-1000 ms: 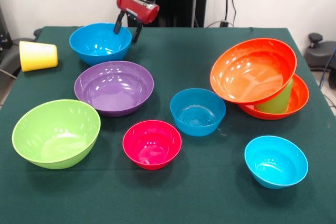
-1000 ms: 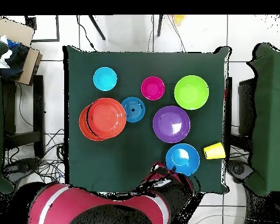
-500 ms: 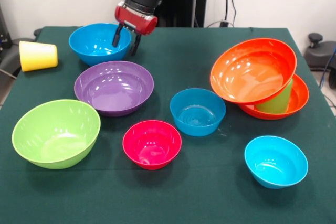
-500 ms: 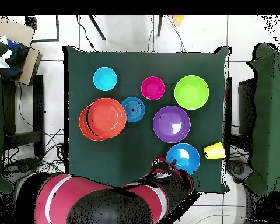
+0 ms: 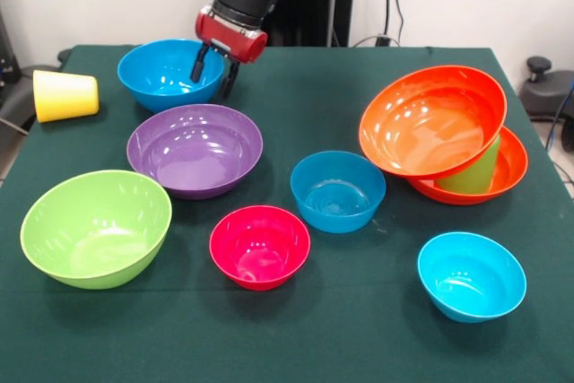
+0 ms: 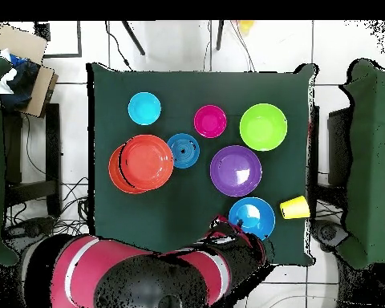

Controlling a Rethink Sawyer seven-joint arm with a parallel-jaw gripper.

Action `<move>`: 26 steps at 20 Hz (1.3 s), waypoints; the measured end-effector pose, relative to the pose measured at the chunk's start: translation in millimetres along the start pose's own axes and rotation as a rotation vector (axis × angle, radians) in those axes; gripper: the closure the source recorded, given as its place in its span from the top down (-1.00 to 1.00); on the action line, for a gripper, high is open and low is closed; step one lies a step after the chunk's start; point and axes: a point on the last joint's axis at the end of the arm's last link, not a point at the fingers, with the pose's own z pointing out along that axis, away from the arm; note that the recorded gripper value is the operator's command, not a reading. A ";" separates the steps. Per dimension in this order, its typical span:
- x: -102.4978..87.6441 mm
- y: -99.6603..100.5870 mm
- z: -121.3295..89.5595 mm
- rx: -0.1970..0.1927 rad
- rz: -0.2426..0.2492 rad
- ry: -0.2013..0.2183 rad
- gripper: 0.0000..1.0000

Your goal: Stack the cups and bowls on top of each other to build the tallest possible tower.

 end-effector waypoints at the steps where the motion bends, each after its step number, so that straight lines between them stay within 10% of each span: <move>1: -0.1 -0.5 -0.1 0.001 0.000 0.000 1.00; 26: -12.8 -4.1 6.6 -0.001 0.014 -0.017 1.00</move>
